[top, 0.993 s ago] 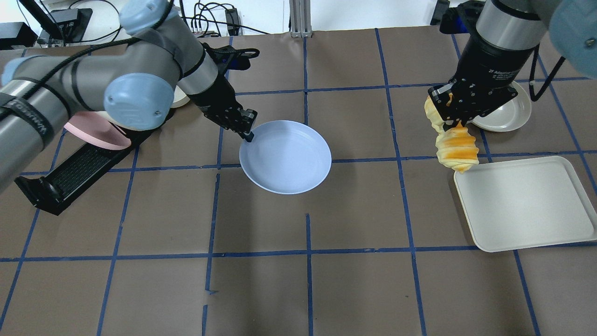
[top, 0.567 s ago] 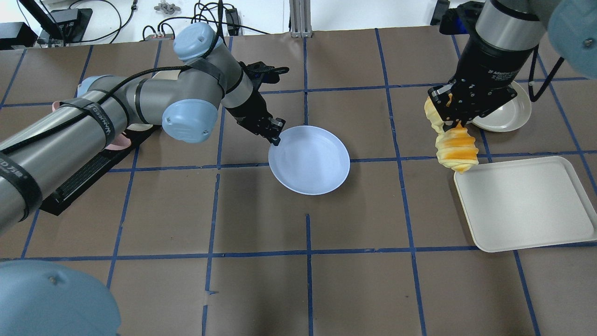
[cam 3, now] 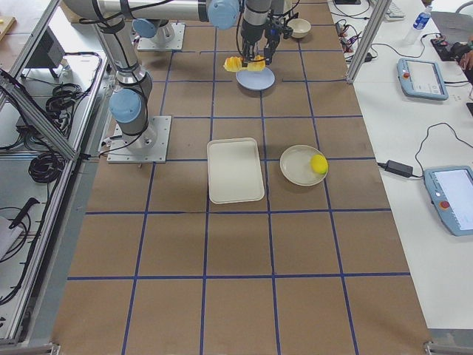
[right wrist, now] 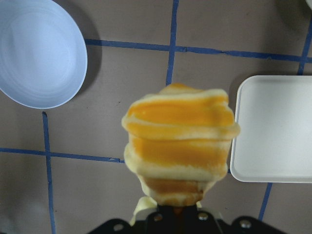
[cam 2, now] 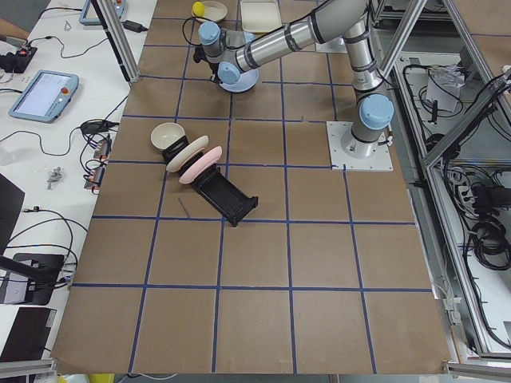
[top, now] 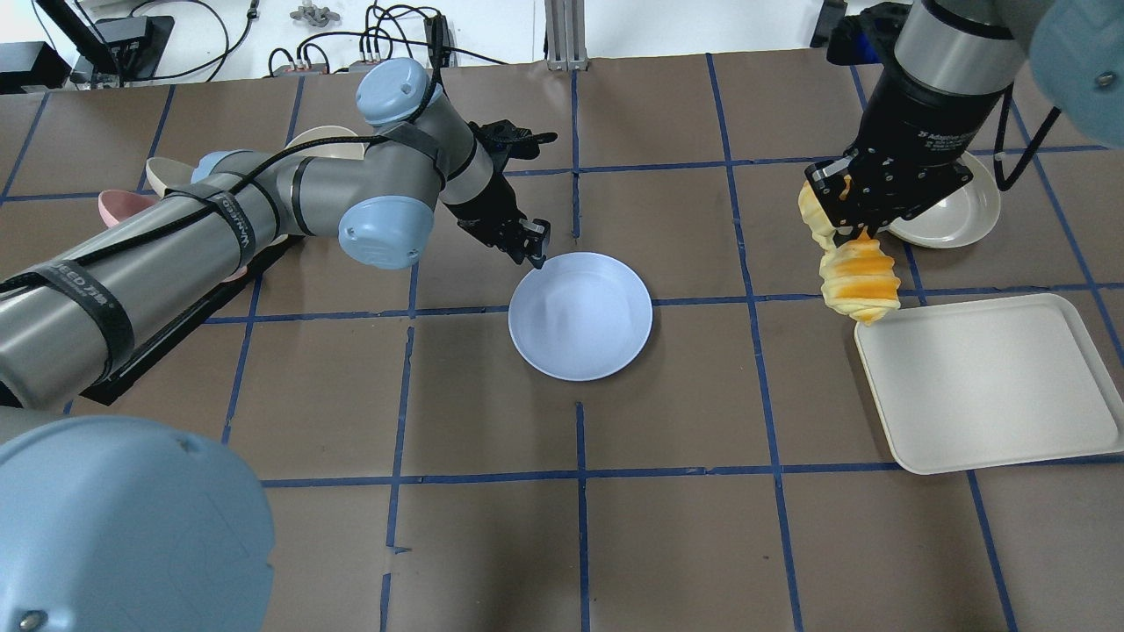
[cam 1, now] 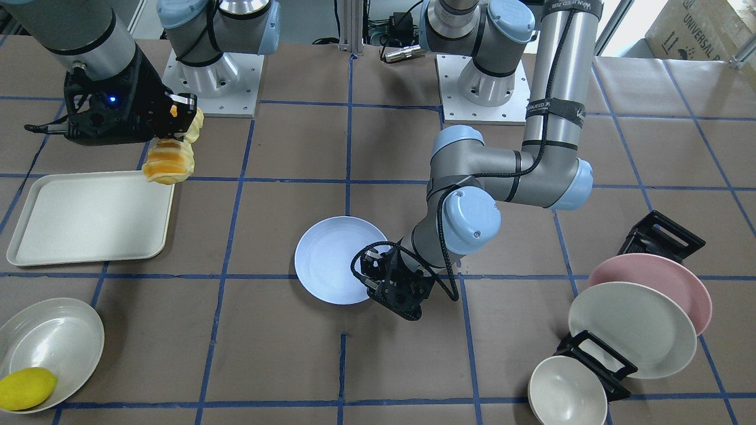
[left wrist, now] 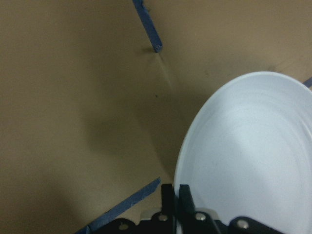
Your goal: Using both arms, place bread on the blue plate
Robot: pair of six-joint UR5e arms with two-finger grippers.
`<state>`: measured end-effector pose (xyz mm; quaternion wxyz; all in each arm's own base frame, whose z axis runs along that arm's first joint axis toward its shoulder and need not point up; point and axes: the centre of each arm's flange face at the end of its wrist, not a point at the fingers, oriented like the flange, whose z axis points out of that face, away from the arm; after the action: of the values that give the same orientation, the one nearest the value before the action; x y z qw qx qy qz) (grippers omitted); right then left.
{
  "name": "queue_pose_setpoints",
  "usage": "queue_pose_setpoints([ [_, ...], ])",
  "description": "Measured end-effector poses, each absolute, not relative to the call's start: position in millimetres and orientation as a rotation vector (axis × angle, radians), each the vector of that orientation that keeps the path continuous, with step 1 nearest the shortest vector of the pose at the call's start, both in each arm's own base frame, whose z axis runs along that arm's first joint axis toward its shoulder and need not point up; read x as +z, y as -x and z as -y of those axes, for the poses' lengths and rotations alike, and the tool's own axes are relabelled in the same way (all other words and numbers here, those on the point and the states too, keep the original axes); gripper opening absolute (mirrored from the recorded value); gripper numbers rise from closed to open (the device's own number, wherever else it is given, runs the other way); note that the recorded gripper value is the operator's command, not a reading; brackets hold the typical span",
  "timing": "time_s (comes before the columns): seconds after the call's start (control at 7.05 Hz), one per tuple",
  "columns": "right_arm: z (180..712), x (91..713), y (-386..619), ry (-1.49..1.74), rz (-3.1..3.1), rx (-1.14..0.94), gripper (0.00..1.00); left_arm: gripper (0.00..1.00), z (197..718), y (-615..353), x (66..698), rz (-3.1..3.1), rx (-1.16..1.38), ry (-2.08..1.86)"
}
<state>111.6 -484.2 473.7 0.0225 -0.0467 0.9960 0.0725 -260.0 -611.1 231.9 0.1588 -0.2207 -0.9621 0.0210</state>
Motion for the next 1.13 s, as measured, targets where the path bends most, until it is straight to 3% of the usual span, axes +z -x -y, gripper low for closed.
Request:
queue_pose_setpoints([
  [0.57,501.7,449.7,-131.8,0.015,-3.027,0.225,0.02,1.00,602.2,214.6,401.9,3.038,-0.112,0.654],
  [0.85,511.9,415.9,-168.9,-0.029,-3.016,0.176,0.02,1.00,565.8,167.0,478.6,3.159,-0.211,0.516],
  [1.13,514.2,368.5,-206.2,-0.056,-3.017,0.102,0.02,1.00,522.7,139.1,508.9,3.200,-0.200,0.252],
])
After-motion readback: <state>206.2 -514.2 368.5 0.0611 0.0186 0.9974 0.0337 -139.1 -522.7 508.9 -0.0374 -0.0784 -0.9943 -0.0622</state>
